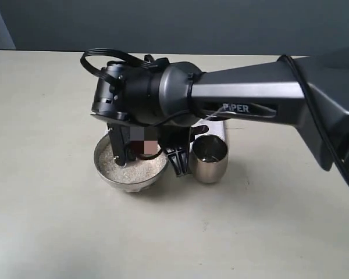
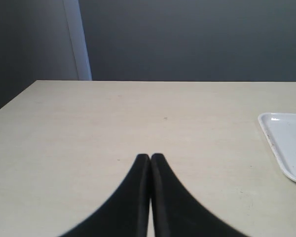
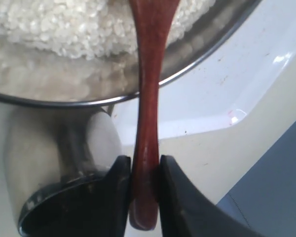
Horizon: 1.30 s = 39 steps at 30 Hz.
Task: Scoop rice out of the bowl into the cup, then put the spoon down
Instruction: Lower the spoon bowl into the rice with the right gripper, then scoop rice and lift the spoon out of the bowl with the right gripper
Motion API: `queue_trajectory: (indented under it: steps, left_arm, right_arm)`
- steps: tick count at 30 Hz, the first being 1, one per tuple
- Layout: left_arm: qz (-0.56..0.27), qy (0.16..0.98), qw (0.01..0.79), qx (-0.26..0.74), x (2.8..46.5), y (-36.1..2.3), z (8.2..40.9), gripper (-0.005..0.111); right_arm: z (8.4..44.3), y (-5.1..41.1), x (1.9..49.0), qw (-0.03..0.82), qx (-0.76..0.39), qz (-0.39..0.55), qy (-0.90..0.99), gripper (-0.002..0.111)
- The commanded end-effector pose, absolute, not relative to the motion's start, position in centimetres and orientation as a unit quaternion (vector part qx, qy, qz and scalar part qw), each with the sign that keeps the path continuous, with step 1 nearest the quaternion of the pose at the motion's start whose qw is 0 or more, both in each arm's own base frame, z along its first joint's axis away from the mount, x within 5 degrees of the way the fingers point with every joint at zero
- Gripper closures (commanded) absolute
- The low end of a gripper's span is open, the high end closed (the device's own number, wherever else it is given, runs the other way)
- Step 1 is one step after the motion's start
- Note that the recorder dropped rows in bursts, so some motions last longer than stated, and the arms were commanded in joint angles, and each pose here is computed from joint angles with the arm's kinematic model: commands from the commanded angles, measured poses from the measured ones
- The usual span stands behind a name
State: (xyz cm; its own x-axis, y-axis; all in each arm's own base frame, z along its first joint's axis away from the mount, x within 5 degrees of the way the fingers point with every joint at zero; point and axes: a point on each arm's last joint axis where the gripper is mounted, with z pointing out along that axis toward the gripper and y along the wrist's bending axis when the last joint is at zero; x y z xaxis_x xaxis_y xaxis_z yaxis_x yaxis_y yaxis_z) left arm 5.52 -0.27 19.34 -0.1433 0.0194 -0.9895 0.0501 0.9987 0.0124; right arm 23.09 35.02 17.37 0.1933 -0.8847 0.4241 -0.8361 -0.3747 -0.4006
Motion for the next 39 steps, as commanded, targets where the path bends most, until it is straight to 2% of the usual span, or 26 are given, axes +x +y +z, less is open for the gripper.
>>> queue_trajectory:
  steps: [1,9,15,30,39]
  left_arm:
    - [-0.014,0.756,0.654,0.024,5.5,-0.3,19.2,0.106]
    - [-0.014,0.756,0.654,0.024,5.5,-0.3,19.2,0.106]
    - [-0.014,0.756,0.654,0.024,5.5,-0.3,19.2,0.106]
    - [-0.014,0.756,0.654,0.024,5.5,-0.3,19.2,0.106]
    - [-0.014,0.756,0.654,0.024,5.5,-0.3,19.2,0.106]
  right_arm:
    - [17.9,34.6,23.6,0.041,-0.764,-0.290,0.574,0.109]
    - [18.7,33.9,24.2,0.043,-0.756,-0.277,0.592,0.109]
    - [19.2,33.5,24.0,0.032,-0.757,-0.225,0.613,0.109]
    - [20.2,33.4,23.7,0.041,-0.760,-0.214,0.613,0.109]
    - [21.1,31.6,25.6,0.041,-0.735,-0.195,0.648,0.109]
